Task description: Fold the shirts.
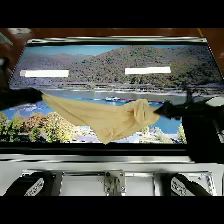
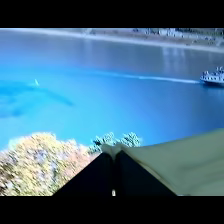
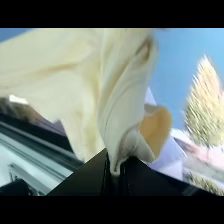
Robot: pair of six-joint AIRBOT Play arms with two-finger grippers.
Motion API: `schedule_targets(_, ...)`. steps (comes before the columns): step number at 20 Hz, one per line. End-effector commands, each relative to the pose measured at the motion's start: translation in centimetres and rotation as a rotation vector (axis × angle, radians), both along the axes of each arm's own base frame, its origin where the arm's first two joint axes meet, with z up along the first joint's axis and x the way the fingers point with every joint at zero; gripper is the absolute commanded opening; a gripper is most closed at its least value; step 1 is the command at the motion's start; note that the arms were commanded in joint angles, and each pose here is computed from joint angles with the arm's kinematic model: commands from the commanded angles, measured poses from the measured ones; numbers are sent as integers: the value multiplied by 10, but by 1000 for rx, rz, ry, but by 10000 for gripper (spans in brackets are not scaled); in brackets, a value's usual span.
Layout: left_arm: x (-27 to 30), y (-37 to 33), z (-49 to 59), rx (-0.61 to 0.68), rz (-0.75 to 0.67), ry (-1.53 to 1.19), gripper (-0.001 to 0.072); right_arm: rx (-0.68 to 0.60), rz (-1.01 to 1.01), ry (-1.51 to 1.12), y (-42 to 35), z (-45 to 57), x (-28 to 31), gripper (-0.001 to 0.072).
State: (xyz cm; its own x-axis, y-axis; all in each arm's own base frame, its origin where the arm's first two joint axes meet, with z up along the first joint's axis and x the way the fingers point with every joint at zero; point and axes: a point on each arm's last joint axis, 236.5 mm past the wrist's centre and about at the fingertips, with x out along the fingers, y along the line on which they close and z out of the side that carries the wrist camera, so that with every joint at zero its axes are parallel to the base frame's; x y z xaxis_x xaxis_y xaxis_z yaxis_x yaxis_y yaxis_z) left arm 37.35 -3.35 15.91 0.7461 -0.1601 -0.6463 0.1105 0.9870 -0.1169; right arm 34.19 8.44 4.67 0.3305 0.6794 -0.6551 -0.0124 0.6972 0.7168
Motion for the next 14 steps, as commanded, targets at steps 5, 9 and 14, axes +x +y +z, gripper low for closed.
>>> schedule_targets(5,-44,67,277,206,188,-594,37,-253,-326,-845,-55,330,-4,65)
schedule_targets(9,-70,70,285,245,197,-587,37,-330,-295,-843,-50,345,-32,65)
schedule_targets(14,-80,94,213,322,240,-303,38,-458,-250,-619,-66,290,-50,66)
